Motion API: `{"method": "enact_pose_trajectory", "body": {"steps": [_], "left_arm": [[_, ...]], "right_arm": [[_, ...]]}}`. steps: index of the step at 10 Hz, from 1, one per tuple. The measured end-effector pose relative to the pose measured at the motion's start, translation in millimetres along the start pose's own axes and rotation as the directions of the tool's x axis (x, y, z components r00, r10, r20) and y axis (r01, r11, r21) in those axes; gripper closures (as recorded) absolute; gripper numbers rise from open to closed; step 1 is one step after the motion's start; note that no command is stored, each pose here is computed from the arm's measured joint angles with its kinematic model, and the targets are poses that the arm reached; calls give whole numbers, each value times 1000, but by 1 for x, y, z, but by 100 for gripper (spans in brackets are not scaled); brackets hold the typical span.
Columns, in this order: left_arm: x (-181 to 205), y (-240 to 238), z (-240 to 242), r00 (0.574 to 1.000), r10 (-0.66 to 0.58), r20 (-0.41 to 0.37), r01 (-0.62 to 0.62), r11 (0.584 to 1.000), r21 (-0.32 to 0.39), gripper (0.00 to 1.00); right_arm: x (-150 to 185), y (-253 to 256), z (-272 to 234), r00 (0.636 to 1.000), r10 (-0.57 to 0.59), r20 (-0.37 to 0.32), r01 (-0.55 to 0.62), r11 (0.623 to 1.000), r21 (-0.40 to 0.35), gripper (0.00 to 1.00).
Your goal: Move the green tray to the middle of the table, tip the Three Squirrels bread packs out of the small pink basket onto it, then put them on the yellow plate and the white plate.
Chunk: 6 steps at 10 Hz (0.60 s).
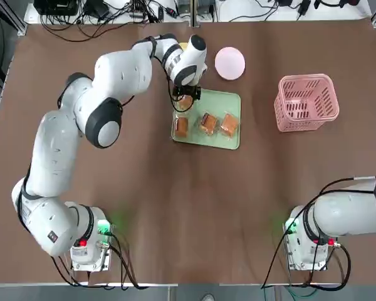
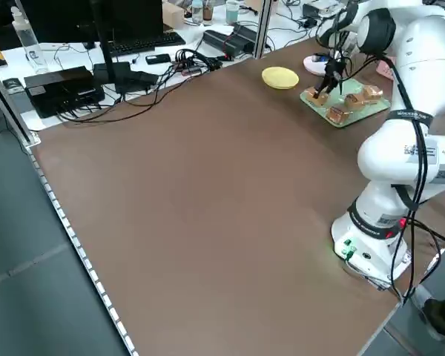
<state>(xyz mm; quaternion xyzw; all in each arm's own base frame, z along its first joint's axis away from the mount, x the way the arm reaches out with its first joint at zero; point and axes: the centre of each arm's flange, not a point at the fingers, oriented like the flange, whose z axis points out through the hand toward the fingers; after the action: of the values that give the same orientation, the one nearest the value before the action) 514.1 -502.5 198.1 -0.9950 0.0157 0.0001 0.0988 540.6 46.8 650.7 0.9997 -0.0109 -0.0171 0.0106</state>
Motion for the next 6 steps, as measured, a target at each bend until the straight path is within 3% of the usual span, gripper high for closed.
{"method": "enact_pose_trajectory", "body": {"steps": [3,6], "left_arm": [[-2,4,-8,1000,5,-6,-5,1000,-11,0],[-41,40,-44,1000,19,10,-19,997,-68,0]], "right_arm": [[1,4,2,1000,7,-2,-7,1000,0,4],[4,1,0,1000,3,-26,-3,1000,3,4]]}}
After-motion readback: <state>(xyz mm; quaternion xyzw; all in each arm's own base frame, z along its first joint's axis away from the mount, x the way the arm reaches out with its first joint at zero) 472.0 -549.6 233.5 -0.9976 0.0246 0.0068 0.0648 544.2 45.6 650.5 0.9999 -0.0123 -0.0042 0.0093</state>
